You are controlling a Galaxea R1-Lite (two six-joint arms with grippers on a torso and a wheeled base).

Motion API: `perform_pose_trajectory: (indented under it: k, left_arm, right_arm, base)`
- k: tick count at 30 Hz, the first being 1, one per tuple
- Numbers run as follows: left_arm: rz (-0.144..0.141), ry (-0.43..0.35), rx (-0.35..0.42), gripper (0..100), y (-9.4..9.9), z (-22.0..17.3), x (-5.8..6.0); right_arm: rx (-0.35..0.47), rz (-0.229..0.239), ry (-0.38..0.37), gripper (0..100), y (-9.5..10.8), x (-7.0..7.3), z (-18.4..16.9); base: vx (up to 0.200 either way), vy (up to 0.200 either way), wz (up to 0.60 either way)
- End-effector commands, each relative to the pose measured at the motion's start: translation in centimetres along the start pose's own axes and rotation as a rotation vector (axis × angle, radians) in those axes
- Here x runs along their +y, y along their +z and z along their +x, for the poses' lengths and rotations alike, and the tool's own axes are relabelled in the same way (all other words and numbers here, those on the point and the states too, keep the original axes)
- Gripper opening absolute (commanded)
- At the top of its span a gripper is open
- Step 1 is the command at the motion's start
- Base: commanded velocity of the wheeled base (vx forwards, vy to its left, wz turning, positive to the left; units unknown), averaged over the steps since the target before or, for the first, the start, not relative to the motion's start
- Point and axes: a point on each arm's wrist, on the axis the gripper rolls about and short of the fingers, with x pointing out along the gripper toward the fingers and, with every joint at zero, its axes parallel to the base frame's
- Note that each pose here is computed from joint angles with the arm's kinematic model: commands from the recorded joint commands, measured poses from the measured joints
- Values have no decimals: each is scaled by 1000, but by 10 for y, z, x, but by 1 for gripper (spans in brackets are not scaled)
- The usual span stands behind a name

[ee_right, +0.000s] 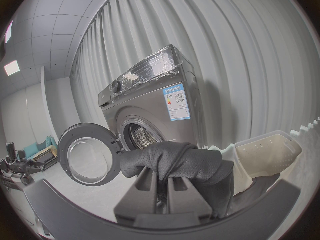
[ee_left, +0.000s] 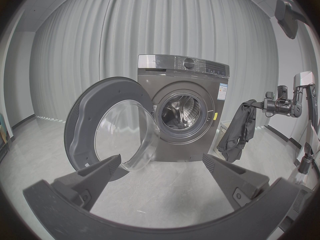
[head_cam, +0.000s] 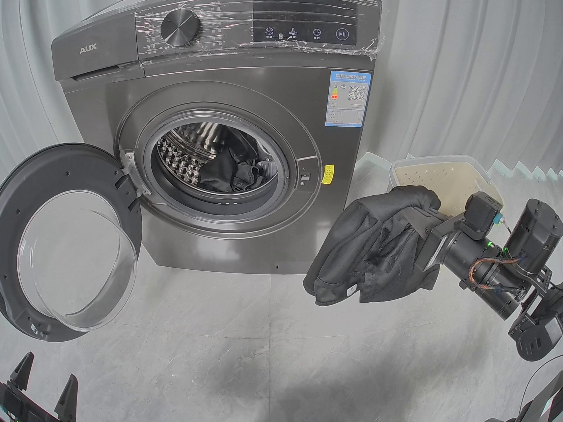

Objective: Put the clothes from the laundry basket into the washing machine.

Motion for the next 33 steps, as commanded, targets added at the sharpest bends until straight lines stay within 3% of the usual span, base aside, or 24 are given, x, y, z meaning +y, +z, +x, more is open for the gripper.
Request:
perform_pose_trajectory:
  k: [1,16,28,33]
  left_arm:
    - [0,-1,-1,100,-4,0,0]
    - [0,-1,1,100,-4,0,0]
    - [0,-1,-1,100,-4,0,0]
    - [0,-1,1,100,-4,0,0]
  right_arm:
    - [1,0,-2,0,0,0,0]
    - [6,0,-1,0,-1,0,0]
    - [11,-1,-1,0,-3,0,0]
    - [11,-1,-1,0,-3,0,0]
  base:
    - [0,200,0]
    - [0,200,0]
    - [0,0,0]
    - [200,0,0]
